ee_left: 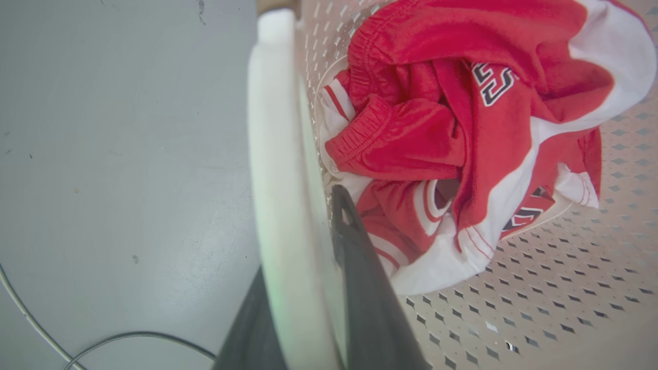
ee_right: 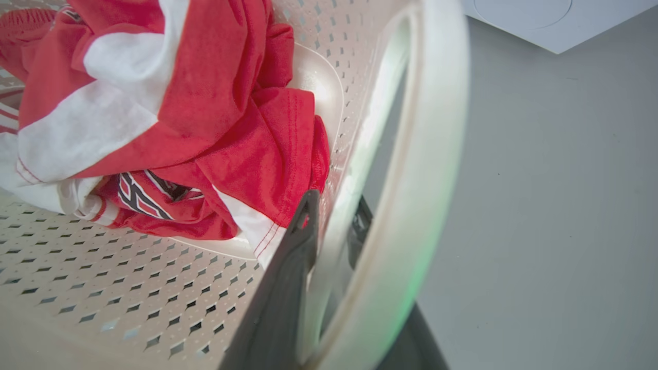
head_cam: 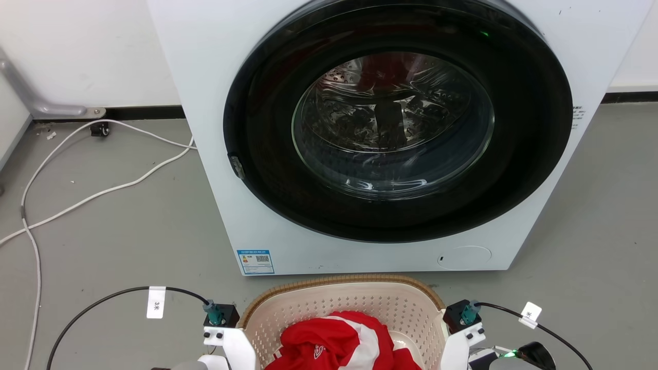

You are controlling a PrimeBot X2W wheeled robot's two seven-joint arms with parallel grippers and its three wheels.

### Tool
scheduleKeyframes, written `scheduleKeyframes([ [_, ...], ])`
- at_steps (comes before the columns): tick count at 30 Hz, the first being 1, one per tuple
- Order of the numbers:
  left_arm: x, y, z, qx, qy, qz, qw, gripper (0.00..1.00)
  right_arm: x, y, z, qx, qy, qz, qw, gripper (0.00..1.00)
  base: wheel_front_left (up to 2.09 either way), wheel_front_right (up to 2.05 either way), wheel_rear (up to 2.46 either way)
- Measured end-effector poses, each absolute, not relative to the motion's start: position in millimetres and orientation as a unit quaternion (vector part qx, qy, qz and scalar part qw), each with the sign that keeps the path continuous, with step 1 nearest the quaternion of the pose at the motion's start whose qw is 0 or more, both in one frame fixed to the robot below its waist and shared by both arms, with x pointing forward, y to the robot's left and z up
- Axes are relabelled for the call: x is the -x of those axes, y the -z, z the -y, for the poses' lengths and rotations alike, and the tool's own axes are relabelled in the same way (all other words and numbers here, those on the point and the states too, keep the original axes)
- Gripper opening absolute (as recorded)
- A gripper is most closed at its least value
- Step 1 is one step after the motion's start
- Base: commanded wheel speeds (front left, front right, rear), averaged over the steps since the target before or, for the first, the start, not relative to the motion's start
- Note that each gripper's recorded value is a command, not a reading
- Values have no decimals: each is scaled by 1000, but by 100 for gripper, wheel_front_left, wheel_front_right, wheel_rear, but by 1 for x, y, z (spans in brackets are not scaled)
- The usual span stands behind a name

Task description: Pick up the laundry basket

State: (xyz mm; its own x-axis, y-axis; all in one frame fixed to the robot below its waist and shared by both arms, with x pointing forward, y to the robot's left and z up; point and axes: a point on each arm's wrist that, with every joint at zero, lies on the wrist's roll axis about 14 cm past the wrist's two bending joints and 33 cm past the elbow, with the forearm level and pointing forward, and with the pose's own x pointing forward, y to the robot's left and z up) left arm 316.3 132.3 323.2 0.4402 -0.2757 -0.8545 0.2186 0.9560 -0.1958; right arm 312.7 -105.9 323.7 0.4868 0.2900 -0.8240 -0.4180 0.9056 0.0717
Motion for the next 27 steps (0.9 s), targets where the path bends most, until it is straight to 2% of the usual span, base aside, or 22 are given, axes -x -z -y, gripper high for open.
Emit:
scheduleKeyframes([
  [27,-317,-322,-132,28,147,-509,848,0,-311,-322,106,67,-206,-464,859,0,0,0,0],
])
